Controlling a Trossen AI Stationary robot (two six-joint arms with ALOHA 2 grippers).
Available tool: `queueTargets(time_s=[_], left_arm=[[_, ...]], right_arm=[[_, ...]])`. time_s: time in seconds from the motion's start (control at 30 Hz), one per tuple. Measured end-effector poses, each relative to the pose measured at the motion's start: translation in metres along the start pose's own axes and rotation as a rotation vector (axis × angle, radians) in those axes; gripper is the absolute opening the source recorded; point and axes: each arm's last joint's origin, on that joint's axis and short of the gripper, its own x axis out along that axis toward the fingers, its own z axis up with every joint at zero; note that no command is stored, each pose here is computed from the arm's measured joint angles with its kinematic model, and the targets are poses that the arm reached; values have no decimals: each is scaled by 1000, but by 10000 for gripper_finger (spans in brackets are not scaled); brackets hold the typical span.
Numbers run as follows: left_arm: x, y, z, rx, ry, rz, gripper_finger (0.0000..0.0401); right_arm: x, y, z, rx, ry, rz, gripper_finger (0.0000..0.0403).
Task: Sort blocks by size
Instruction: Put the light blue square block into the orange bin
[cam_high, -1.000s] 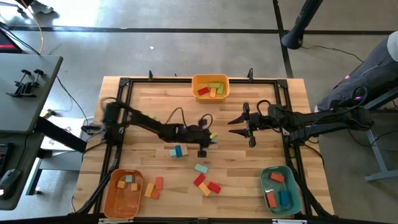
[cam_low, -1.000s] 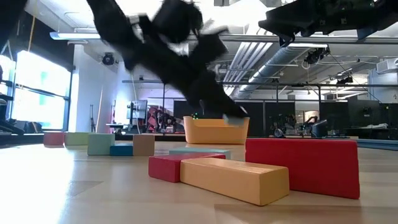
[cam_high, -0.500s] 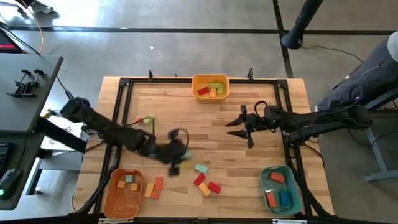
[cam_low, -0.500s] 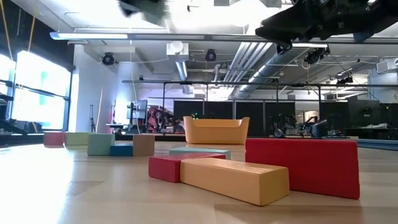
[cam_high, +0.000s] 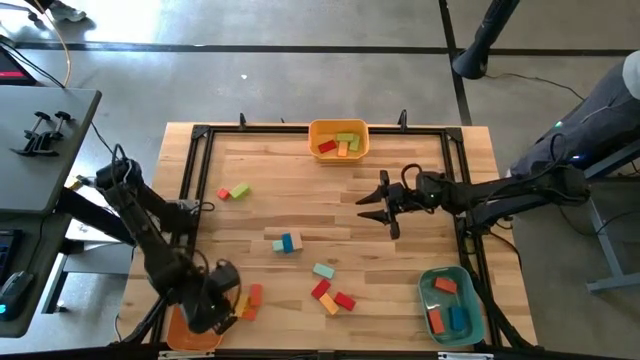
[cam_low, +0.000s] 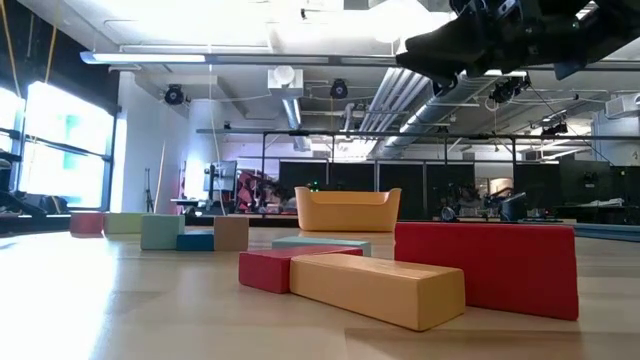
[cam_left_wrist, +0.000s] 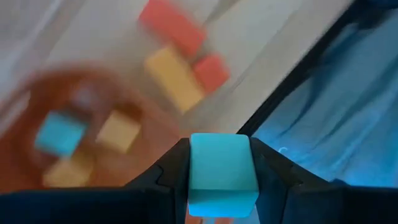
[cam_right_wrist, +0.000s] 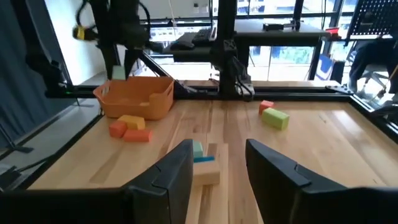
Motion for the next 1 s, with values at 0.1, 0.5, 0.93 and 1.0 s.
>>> queueTargets(time_s=[0.1, 0.5, 0.93, 1.0], left_arm=[[8, 10, -15, -112, 79, 56, 110], [46, 35, -22, -201, 216, 120, 112], [76, 59, -15, -265, 456, 181, 151], [76, 60, -15, -266, 463, 185, 174]], right_arm=[[0, 0, 3, -11, -34, 2, 142], [0, 0, 7, -20, -75, 2, 142], [0, 0, 6, -9, -59, 1, 142], [0, 0, 5, -9, -55, 1, 142]])
